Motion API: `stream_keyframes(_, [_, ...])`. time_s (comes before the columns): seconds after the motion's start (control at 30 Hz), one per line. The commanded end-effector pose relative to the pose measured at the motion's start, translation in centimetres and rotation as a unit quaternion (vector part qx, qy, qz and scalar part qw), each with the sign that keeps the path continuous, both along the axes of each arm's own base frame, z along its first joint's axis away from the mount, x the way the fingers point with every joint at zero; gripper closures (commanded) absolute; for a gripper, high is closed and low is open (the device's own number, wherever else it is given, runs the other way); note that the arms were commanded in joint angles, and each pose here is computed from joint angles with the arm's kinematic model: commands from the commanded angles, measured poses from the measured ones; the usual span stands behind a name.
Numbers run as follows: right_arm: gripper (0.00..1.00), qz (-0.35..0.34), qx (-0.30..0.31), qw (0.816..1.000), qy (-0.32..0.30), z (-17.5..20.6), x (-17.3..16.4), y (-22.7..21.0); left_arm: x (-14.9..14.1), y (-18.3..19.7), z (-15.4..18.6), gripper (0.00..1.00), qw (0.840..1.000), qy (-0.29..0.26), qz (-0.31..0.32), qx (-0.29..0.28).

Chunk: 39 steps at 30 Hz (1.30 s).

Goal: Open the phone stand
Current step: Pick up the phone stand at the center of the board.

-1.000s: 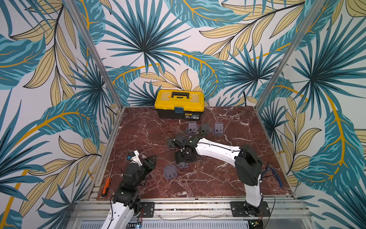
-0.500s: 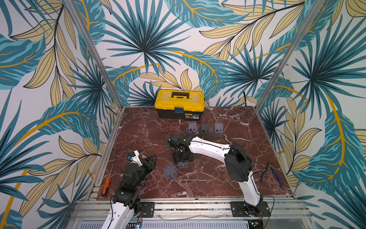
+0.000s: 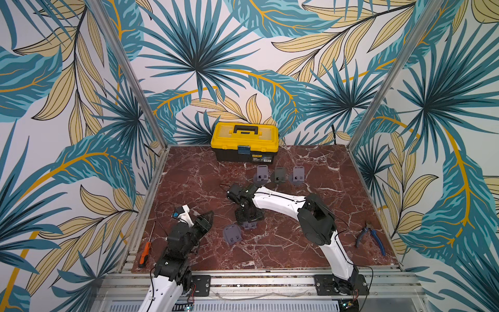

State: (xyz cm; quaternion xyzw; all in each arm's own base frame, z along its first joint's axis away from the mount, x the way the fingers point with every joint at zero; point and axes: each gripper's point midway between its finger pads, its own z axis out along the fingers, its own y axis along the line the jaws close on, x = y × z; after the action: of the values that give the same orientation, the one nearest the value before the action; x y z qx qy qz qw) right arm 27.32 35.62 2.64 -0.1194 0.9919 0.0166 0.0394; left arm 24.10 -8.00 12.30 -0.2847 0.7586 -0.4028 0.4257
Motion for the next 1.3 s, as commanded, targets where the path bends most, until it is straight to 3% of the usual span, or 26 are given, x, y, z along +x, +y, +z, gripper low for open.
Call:
stream_keyframes(0.0, [0.26, 0.002, -0.022, 1.0, 0.008, -0.7, -0.1, -0.8, 0.0, 0.1, -0.3, 0.56, 1.0, -0.003, 0.001, -0.001])
stream_keyframes(0.77, [0.33, 0.003, -0.032, 0.999, 0.014, -1.1, -0.2, -1.3, 0.0, 0.2, -0.5, 0.55, 1.0, -0.001, 0.002, -0.001])
stream_keyframes(1.0, [0.49, 0.0, -0.023, 1.0, 0.005, -0.1, 0.0, -1.4, 0.0, 0.2, -0.6, 0.55, 1.0, -0.002, 0.002, -0.002])
stream_keyframes(1.27, [0.56, 0.004, 0.033, 0.999, -0.011, 3.8, -0.2, -1.5, 0.5, -1.2, 0.1, 0.53, 0.999, 0.01, -0.042, 0.005])
